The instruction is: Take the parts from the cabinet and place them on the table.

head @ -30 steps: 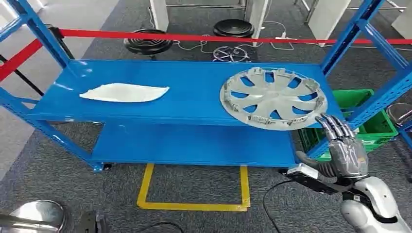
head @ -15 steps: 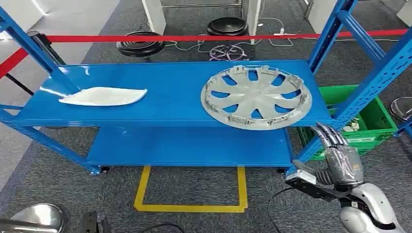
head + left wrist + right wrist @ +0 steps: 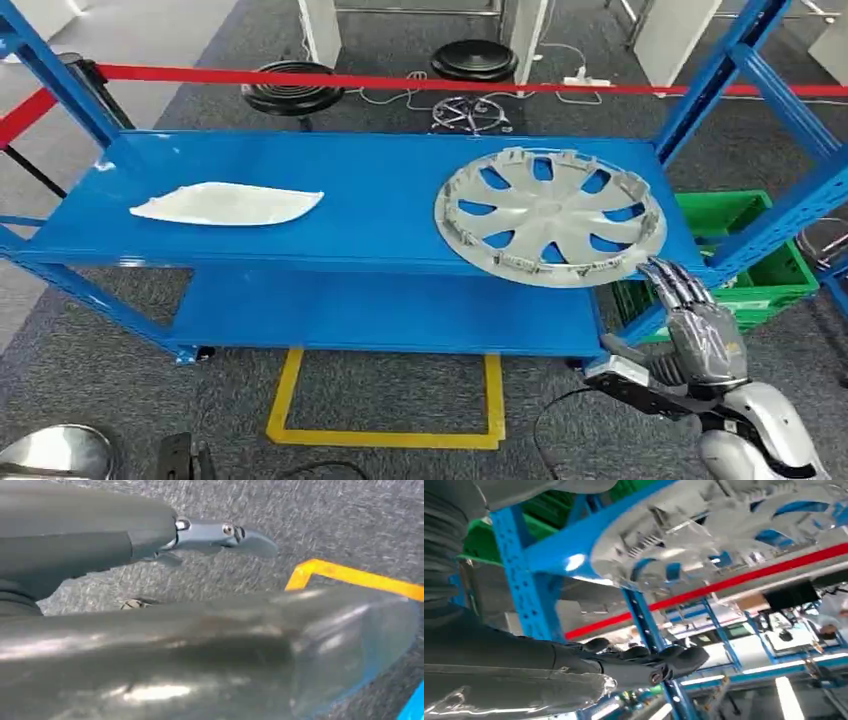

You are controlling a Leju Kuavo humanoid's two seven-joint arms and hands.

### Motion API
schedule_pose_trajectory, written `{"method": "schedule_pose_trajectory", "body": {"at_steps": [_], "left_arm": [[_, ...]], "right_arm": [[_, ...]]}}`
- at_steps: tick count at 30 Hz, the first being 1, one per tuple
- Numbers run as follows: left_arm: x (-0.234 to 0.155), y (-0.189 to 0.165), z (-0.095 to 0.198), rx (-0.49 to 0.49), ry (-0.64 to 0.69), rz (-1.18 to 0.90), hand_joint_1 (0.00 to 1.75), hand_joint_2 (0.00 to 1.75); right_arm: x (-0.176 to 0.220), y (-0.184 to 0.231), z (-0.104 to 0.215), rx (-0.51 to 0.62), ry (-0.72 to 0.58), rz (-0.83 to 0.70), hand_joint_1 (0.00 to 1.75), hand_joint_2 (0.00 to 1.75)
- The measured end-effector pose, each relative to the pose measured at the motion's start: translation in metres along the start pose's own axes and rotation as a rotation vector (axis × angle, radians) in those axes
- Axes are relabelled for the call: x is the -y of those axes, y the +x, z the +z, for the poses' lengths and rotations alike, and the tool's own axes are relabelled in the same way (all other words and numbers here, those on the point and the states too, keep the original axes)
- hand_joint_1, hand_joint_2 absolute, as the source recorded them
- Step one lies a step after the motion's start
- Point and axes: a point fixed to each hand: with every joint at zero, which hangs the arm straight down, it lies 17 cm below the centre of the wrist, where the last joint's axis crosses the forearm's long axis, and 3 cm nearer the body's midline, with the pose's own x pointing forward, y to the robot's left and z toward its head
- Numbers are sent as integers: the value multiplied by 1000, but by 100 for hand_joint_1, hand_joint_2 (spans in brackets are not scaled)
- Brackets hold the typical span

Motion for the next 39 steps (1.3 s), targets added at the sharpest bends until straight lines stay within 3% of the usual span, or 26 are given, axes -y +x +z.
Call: {"method": "schedule_pose_trajectory", "body": {"at_steps": [39], "left_arm": [[-5, -4, 0, -8, 26, -34, 0, 0]], "right_arm": [[-42, 18, 20, 7, 132, -70, 0, 175]]}}
